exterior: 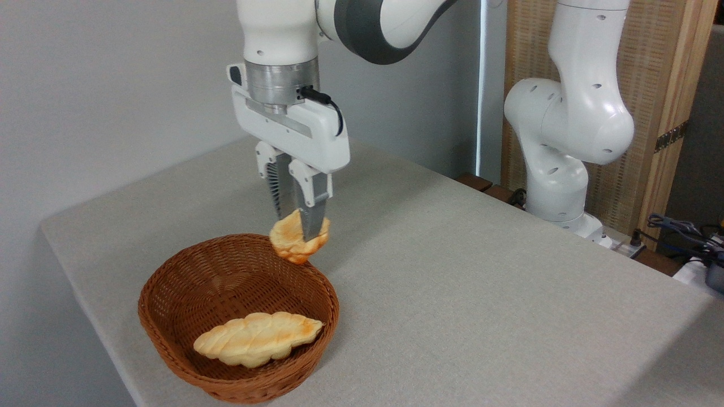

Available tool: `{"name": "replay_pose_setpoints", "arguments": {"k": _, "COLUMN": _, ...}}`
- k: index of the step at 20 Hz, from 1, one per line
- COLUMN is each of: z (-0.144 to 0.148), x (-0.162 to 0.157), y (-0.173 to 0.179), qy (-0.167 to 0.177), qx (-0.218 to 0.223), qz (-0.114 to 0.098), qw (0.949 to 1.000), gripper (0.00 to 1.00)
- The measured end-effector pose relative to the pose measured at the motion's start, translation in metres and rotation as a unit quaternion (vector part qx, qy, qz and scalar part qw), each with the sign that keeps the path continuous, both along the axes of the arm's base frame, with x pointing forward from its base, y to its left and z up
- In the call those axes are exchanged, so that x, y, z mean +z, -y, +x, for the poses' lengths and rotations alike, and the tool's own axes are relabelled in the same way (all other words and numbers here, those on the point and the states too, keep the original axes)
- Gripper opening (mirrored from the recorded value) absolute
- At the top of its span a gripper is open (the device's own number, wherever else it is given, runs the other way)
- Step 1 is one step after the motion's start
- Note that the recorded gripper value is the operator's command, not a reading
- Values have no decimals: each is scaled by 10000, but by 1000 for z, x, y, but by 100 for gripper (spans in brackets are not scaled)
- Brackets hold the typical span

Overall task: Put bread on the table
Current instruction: 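Lift the round bun out of the basket and carry it beside the basket, then lower the round bun onto the tabletop beside the basket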

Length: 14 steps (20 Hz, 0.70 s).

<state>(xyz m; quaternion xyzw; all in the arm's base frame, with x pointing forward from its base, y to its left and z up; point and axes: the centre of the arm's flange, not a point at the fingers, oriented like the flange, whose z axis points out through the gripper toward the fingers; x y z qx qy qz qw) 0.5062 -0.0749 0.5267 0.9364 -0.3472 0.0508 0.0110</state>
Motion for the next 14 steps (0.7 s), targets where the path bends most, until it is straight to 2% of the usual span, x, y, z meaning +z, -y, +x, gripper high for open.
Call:
{"name": "replay_pose_setpoints", "arguments": {"k": 3, "z": -21, "x": -18, "y": 9, "qy": -277, "qx": -126, "qz": 35, "qw": 9995, "gripper": 55}}
{"name": "replay_pose_setpoints", "arguments": {"k": 4, "z": -29, "x": -25, "y": 16, "qy": -354, "qx": -208, "qz": 49, "qw": 9991, "gripper": 57}}
{"name": "replay_pose_setpoints", "arguments": {"k": 5, "z": -36, "x": -32, "y": 22, "qy": -424, "qx": -288, "qz": 63, "qw": 9987, "gripper": 65}}
{"name": "replay_pose_setpoints", "arguments": {"k": 7, "z": -49, "x": -44, "y": 36, "qy": -550, "qx": -459, "qz": 92, "qw": 9974, "gripper": 67}}
{"name": "replay_pose_setpoints", "arguments": {"k": 8, "z": -54, "x": -50, "y": 44, "qy": -606, "qx": -557, "qz": 109, "qw": 9965, "gripper": 79}}
{"name": "replay_pose_setpoints", "arguments": {"k": 9, "z": -59, "x": -56, "y": 53, "qy": -663, "qx": -661, "qz": 129, "qw": 9955, "gripper": 97}}
{"name": "replay_pose_setpoints", "arguments": {"k": 10, "z": -62, "x": -62, "y": 62, "qy": -722, "qx": -761, "qz": 151, "qw": 9944, "gripper": 100}}
{"name": "replay_pose_setpoints", "arguments": {"k": 14, "z": -66, "x": -83, "y": 84, "qy": -916, "qx": -980, "qz": 225, "qw": 9907, "gripper": 100}}
